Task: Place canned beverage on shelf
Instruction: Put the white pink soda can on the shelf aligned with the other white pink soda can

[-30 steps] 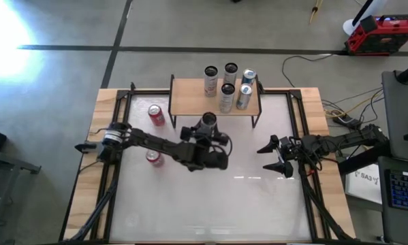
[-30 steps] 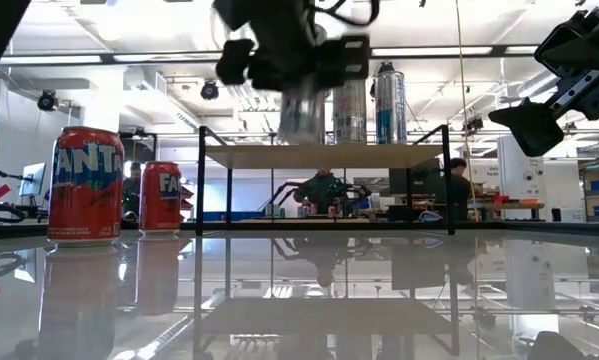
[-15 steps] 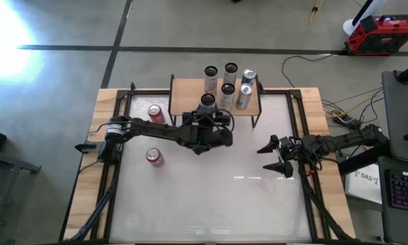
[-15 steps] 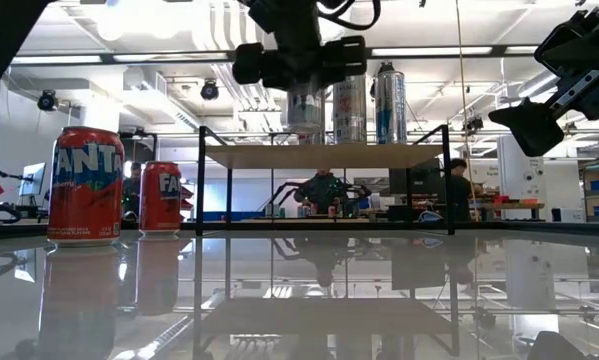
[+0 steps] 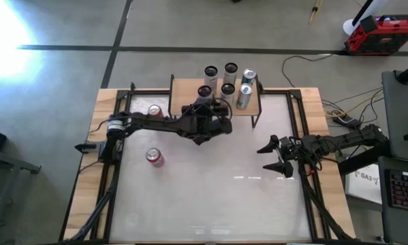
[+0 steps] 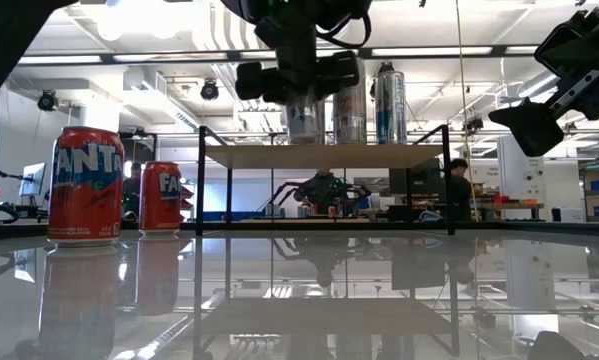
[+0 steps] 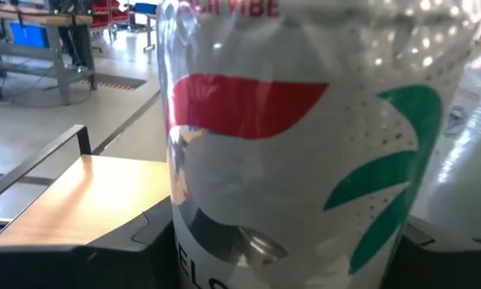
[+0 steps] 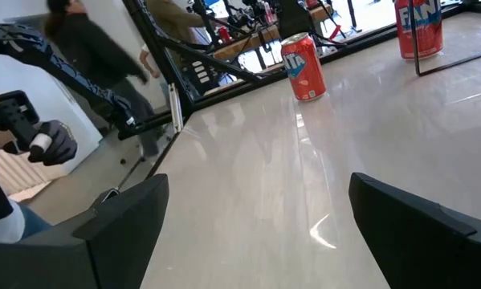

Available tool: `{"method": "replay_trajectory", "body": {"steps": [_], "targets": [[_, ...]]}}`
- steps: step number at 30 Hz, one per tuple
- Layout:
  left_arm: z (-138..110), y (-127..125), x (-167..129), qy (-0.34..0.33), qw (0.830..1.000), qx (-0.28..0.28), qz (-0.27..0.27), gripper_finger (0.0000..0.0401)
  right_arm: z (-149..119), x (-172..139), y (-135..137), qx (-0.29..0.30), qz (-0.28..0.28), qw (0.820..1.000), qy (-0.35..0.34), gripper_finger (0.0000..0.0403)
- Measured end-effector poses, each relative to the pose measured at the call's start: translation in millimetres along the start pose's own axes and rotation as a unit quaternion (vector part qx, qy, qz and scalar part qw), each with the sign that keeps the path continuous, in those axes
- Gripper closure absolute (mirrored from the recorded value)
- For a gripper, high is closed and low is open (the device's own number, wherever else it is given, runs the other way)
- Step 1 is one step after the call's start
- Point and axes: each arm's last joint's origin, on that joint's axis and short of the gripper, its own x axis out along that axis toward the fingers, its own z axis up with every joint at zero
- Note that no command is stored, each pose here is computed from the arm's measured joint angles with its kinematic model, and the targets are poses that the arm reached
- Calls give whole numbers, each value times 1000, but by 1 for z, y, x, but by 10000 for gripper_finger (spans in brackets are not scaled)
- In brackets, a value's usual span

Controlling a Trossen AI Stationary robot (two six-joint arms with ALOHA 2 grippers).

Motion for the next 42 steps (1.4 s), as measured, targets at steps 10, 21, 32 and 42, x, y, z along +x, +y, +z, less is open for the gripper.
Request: {"method": "replay_trajectory", "body": {"steps": [10,21,32,42], "targets": [[1,2,16,14,1000,-4,6,162,0,0,0,0,0,1000,0,33],[3,4,32,27,1000,-4,12,157,0,0,0,0,0,1000,0,33],[-1,4,34,42,999,24,4,137,0,0,0,0,0,1000,0,33],[-1,4,32,45,999,25,0,122,0,0,0,0,0,1000,0,33]]}}
